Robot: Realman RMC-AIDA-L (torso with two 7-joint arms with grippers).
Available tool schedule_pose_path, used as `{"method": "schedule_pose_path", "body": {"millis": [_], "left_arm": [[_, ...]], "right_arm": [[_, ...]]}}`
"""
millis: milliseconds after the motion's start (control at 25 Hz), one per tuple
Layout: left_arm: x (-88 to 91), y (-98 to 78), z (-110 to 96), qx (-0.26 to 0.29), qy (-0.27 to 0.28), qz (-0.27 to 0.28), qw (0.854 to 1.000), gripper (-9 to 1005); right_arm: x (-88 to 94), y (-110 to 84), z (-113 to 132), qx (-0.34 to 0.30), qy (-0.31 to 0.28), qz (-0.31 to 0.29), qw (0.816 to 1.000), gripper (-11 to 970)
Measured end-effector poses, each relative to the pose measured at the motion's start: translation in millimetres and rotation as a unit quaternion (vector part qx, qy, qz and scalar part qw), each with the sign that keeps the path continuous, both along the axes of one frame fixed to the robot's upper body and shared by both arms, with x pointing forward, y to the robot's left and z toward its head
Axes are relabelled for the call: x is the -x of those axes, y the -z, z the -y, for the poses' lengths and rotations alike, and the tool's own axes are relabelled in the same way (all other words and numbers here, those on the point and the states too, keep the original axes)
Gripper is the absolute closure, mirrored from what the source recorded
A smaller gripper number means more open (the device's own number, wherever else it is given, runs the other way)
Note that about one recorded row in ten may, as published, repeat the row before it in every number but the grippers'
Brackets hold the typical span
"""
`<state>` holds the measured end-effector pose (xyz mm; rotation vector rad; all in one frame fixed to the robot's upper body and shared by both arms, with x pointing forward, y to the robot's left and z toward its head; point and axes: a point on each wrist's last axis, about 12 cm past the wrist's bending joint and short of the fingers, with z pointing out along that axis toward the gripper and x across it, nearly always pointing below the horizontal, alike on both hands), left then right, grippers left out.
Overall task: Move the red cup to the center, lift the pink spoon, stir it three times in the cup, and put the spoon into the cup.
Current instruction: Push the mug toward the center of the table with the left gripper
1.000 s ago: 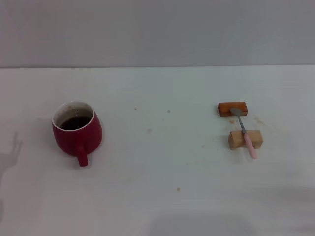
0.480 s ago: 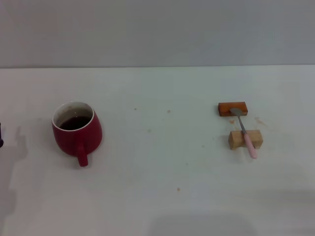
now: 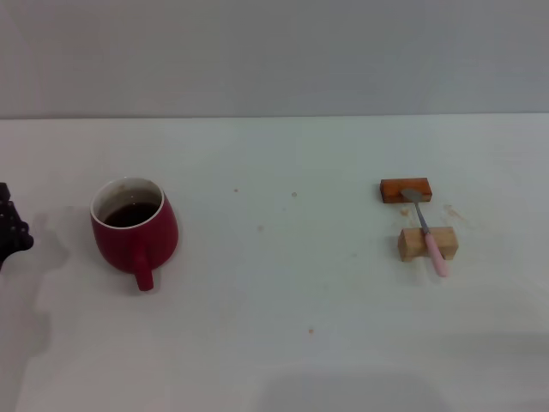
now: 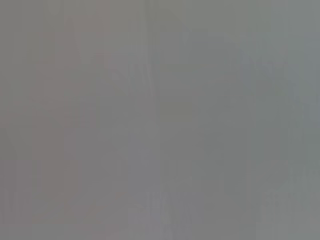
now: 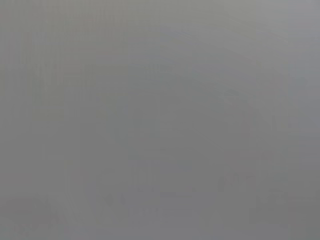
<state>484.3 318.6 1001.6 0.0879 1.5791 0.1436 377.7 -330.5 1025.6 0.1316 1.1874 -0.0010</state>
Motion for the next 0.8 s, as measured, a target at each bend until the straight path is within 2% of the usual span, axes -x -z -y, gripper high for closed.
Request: {"method": "schedule_pose_path", "body": {"millis": [40, 520, 800], "left_arm": [[-2.0, 0.3, 1, -0.011, 0.002, -0.004, 1.0, 987], [-27.2, 5.4, 18, -0.099, 0.034, -0.061, 0.993, 998], [-37.0, 6.5, 28, -0.123, 0.066, -0.077, 0.987, 998]], "right_arm": [[0.2, -0.2, 0, 0.0, 0.0, 0.001, 1.0, 199], [1.6, -1.5, 0, 0.001, 0.001, 0.007, 1.0, 198], [2.2, -1.4, 0, 0.001, 0.001, 0.007, 1.0, 198]]}}
